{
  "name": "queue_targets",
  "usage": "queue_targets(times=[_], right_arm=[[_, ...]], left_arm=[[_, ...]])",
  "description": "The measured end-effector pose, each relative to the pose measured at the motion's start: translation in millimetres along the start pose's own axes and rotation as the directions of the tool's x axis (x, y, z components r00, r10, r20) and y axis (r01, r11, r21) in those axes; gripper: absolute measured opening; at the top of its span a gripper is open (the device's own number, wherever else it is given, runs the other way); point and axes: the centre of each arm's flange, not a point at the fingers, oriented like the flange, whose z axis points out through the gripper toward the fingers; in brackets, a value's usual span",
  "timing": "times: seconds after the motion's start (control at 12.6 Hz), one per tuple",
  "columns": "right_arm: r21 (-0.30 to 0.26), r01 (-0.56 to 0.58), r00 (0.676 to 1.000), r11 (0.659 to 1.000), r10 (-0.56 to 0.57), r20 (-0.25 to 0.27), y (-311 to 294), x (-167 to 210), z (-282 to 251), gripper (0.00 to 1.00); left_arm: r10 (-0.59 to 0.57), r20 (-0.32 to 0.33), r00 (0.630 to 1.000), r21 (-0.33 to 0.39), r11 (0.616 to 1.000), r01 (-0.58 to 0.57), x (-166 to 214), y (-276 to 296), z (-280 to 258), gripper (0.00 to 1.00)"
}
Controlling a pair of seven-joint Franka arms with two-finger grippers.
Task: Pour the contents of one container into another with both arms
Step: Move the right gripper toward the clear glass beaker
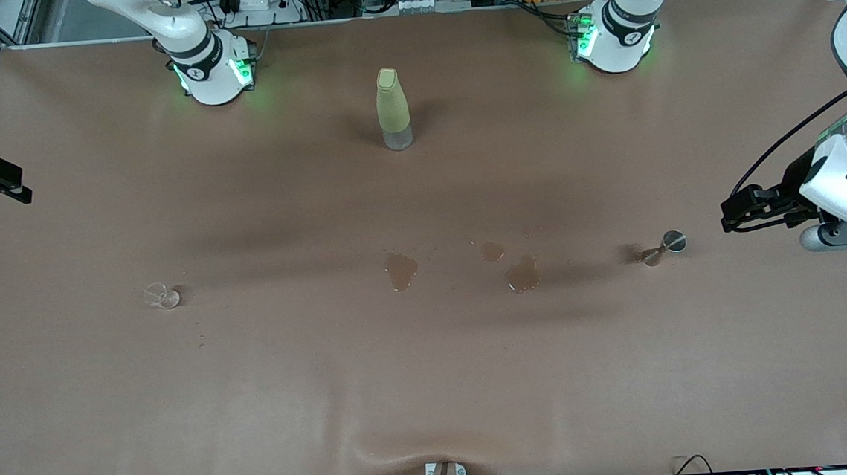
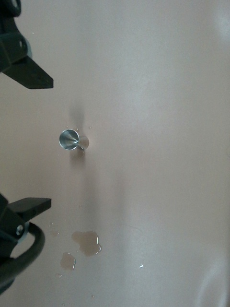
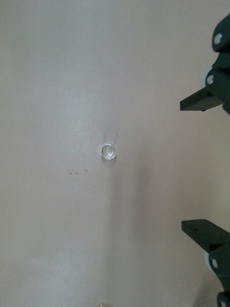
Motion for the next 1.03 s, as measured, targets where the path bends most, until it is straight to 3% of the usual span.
queue_targets(times=[0.63, 0.87, 1.03], right_arm=[[0.021, 0.013, 1.0, 1.0, -0.013, 0.021, 1.5, 3.7, 16.8, 1.0], [0.155, 0.056, 0.998, 0.986, -0.059, 0.014, 32.9, 8.7, 42.9, 1.0], [0.2, 0.072, 0.997, 0.977, -0.076, 0.012, 67.1, 9.5, 65.2, 1.0]], left_arm=[[0.002, -0.001, 1.0, -0.001, 1.0, -0.002, -0.2, 1.2, -0.7, 1.0], [0.004, -0.004, 1.0, -0.002, 1.0, -0.004, -0.8, 2.6, -2.7, 1.0], [0.005, -0.005, 1.0, -0.002, 1.0, -0.005, -1.1, 2.9, -3.5, 1.0]])
